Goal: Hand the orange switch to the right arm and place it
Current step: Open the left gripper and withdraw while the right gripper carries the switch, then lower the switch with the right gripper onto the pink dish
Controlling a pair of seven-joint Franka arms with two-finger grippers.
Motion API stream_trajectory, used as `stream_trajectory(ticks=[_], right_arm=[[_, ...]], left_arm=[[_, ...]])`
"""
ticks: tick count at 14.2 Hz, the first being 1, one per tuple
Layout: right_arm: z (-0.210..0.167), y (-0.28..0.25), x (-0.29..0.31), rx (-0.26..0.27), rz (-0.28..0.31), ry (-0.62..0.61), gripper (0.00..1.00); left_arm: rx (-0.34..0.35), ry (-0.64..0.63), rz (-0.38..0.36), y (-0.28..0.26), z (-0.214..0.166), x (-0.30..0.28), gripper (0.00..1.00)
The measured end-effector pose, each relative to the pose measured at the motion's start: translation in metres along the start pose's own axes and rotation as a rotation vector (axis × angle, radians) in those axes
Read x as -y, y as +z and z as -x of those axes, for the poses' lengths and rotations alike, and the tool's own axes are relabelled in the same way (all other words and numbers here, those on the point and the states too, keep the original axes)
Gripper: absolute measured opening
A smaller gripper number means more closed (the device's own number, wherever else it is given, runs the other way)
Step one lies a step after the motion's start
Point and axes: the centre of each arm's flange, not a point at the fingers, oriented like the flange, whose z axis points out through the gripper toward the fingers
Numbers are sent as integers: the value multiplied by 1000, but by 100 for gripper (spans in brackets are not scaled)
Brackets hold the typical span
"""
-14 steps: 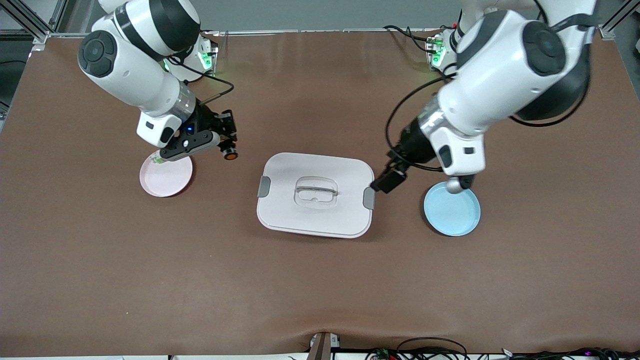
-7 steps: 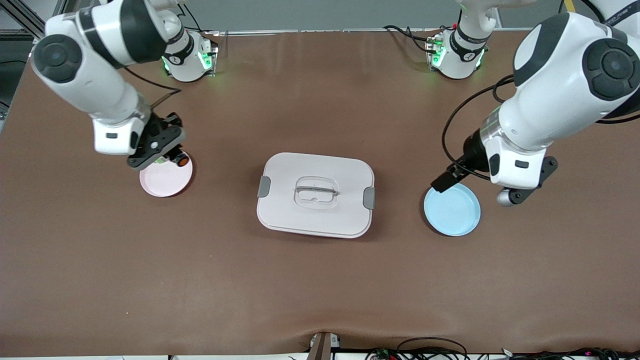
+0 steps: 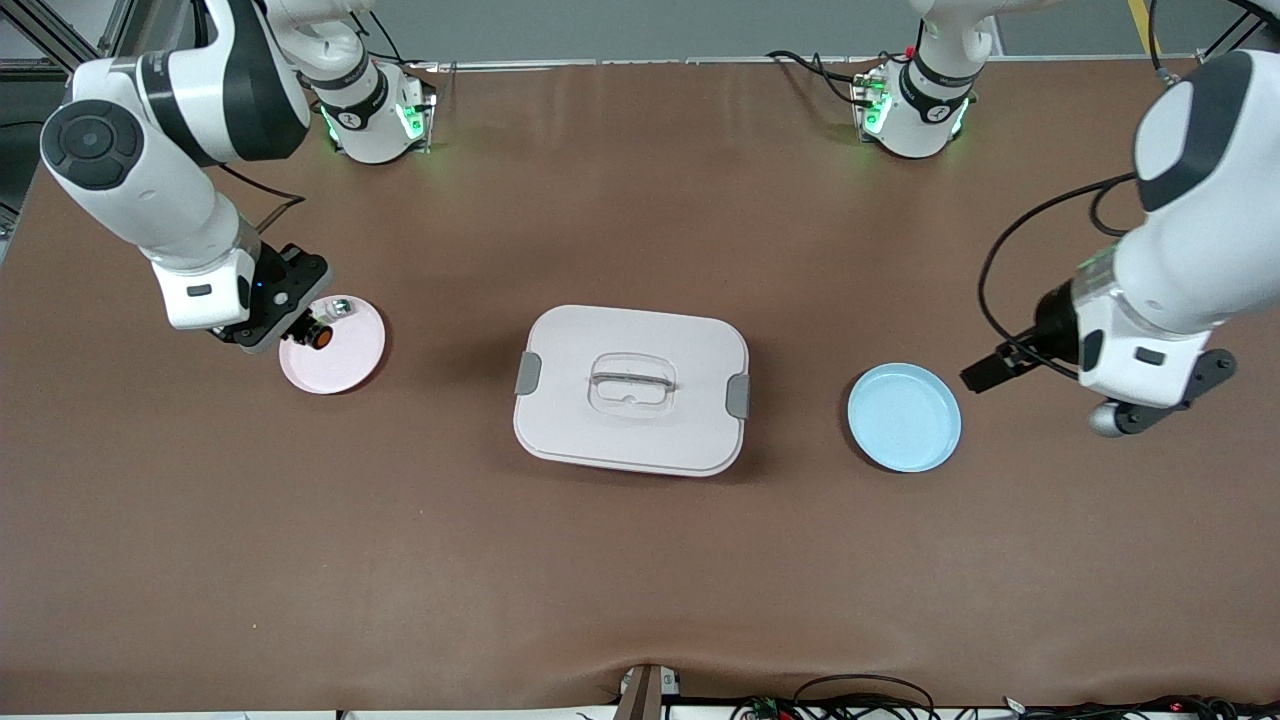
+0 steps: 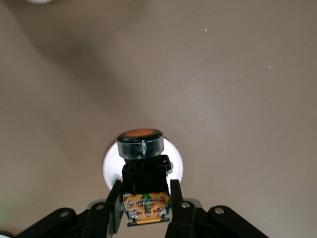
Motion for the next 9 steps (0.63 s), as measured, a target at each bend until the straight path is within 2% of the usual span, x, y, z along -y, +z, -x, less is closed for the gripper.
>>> stream_trajectory(ticks=[6,9], right_arm=[[47,55,-24,-47,63,-206,41],[71,79,-30,-51,77,-291,41]], left_arm=[[26,38,-19,1,-11,21,100],[25,90,-16,-2,-17,32,100]])
